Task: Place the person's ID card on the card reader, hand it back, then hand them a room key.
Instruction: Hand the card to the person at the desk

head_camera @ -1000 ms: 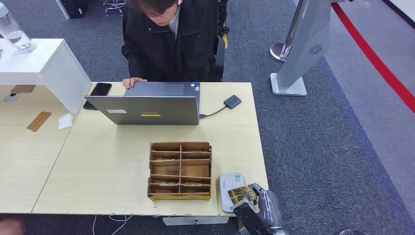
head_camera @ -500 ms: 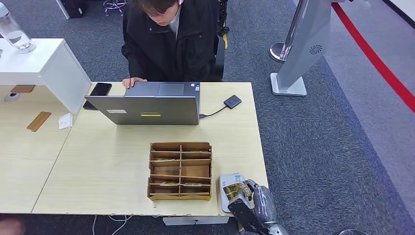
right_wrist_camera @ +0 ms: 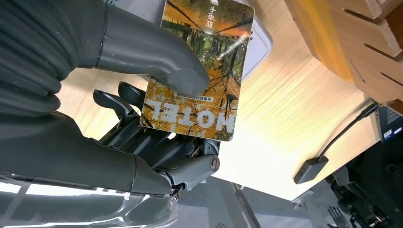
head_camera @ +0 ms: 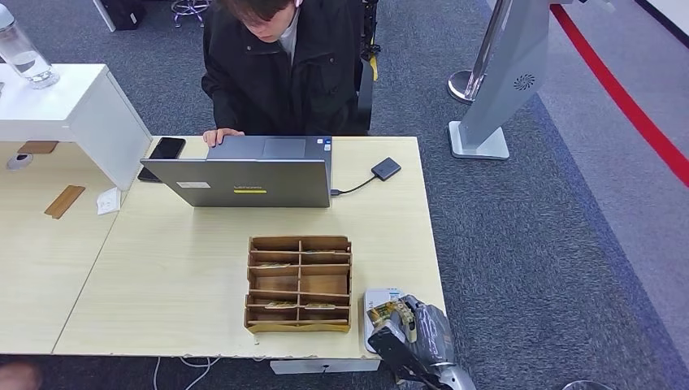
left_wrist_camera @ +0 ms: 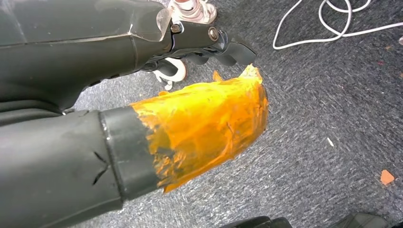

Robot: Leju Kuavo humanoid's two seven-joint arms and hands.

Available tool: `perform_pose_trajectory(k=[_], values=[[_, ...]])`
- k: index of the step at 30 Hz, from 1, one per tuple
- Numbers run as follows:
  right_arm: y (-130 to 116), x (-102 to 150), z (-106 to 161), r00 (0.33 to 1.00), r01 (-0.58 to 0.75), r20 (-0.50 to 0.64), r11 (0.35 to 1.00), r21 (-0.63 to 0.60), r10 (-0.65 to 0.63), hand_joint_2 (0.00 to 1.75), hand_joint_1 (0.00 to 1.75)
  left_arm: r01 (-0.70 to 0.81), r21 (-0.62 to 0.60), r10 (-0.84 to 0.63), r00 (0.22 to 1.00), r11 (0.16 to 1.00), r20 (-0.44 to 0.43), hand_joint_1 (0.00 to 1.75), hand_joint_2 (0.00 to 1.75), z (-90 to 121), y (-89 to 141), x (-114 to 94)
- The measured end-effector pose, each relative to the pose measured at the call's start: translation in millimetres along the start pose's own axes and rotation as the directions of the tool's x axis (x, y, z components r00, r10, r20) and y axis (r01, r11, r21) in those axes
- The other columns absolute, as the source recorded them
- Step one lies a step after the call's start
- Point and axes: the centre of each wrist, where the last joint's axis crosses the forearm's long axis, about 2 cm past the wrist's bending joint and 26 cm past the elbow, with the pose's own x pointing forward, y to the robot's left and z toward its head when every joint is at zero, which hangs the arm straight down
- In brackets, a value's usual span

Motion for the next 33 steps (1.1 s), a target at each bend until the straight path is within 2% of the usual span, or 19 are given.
perform_pose_trajectory(k=[33], values=[[-1.6, -3.6, -2.4, 0.998, -0.059, -0.033, 0.998, -0.031, 0.058, 1.75, 1.75, 0.0, 0.0, 0.0, 1.0, 1.0, -0.002, 0.0, 0.0, 0.0, 0.0, -0.2]])
